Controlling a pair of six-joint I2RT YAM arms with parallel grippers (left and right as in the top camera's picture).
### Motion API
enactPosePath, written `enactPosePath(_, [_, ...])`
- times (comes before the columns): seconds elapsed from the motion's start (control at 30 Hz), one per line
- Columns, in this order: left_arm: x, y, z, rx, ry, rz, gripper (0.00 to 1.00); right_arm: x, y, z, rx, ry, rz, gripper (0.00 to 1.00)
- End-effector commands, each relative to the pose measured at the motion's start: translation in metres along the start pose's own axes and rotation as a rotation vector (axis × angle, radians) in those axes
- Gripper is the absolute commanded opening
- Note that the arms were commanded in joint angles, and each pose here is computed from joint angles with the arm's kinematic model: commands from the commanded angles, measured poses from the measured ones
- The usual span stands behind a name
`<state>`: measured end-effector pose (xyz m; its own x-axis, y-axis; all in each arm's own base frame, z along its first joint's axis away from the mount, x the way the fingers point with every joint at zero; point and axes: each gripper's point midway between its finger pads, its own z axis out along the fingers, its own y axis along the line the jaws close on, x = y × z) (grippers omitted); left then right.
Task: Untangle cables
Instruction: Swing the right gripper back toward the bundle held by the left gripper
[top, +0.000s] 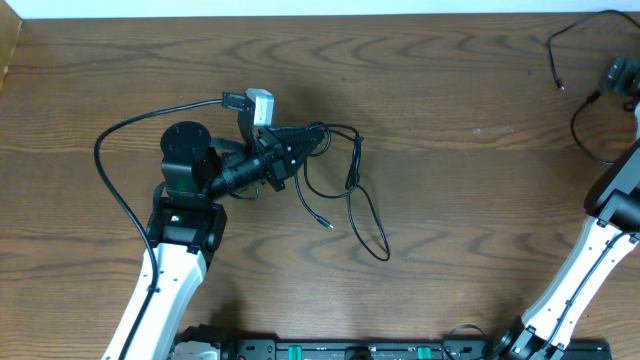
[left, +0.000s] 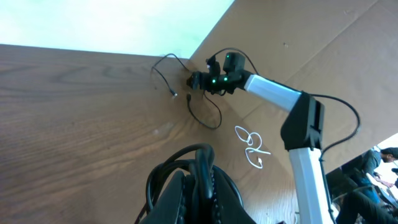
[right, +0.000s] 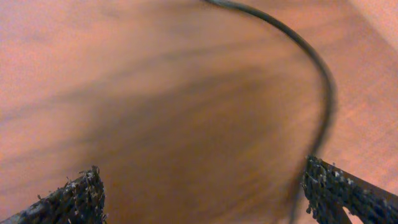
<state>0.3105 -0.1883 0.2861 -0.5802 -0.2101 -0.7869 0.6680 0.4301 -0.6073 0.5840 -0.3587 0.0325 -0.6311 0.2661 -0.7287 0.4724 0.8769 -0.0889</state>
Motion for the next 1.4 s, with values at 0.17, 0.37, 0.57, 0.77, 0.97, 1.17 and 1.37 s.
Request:
enactPosePath(0.17, [-0.011, -0.007, -0.001, 0.012, -0.017, 0.024, 0.08, -0.18, 0.056, -0.22, -0.293, -0.375, 0.03, 0.99])
enactPosePath(0.37, [-0.011, -0.007, -0.001, 0.012, -0.017, 0.024, 0.08, -0.185, 0.109, -0.364, -0.623, -0.365, -0.001, 0.99])
enactPosePath(0.57, [-0.013, -0.003, -0.001, -0.012, -0.029, 0.011, 0.08, -0.133, 0.157, -0.468, -0.875, -0.168, 0.024, 0.99])
enactPosePath(0.77, [-0.023, 0.026, -0.001, -0.148, -0.11, -0.173, 0.08, -0.035, 0.2, -0.491, -0.951, 0.252, 0.002, 0.99])
enactPosePath(0.97, [-0.016, 0.048, 0.008, -0.157, -0.131, -0.618, 0.08, 0.043, 0.256, -0.533, -1.204, 0.392, -0.395, 0.99])
enactPosePath(1.17, [-0.048, 0.012, 0.015, 0.074, -0.158, -0.584, 0.08, 0.084, 0.296, -0.528, -1.286, 0.465, -0.512, 0.99])
enactPosePath(1.37, [-0.08, -0.033, 0.002, 0.263, -0.226, -0.472, 0.08, 0.115, 0.326, -0.51, -1.354, 0.495, -0.533, 0.99])
